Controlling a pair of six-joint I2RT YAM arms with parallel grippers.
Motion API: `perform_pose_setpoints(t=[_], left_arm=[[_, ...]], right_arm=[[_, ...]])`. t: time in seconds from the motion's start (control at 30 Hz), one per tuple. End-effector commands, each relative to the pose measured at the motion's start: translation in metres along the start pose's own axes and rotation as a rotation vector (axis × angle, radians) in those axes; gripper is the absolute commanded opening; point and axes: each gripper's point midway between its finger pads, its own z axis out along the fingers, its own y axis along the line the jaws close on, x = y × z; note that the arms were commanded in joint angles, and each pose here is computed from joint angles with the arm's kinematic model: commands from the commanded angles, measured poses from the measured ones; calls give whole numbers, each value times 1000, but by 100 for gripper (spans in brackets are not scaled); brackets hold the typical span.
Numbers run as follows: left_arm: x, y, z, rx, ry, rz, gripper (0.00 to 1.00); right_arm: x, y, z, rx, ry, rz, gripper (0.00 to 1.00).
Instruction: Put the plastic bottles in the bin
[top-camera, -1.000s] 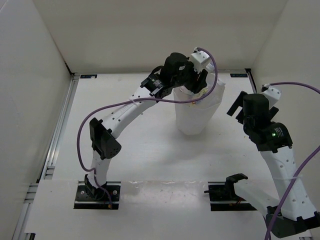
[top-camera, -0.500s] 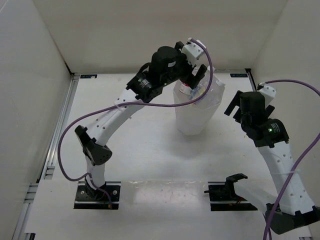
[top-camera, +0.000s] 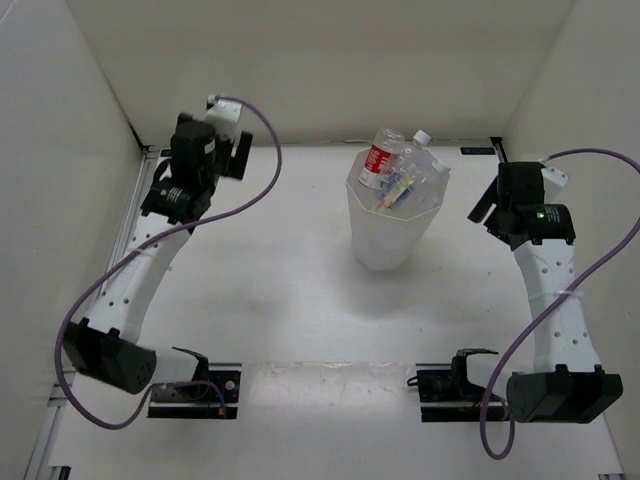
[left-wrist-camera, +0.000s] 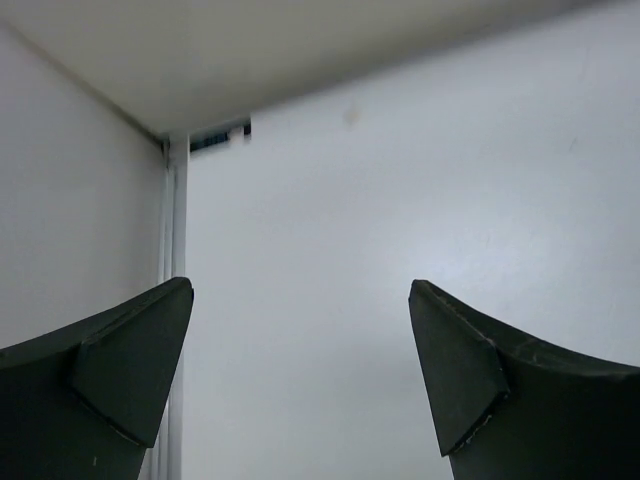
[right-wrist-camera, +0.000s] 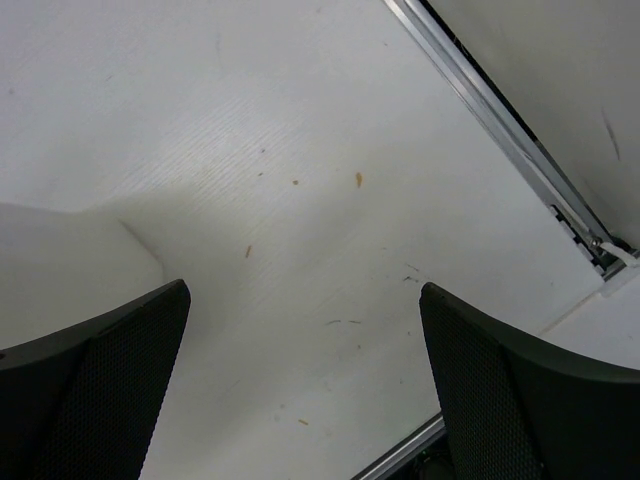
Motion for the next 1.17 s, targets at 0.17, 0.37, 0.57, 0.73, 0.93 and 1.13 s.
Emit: perform_pose_setpoints(t=[0.17, 0.37, 0.57, 0.73, 0.93, 1.13], left_arm=[[190, 23, -58, -46, 347, -109, 100], [287, 49, -88, -212, 580, -213, 100], [295, 53, -101, -276, 560, -310, 100], [301, 69, -108, -361, 577, -323, 100], [297, 72, -107, -376, 566, -334, 100], [303, 75, -110, -396, 577, -366, 100]], right_arm=[[49, -25, 51, -12, 231, 71, 99], [58, -19, 58, -66, 234, 73, 99], [53, -20, 57, -66, 209, 68, 99], [56, -17, 53, -97, 214, 72, 99], [67, -17, 54, -107, 240, 60, 99], [63, -20, 49, -117, 195, 50, 99]])
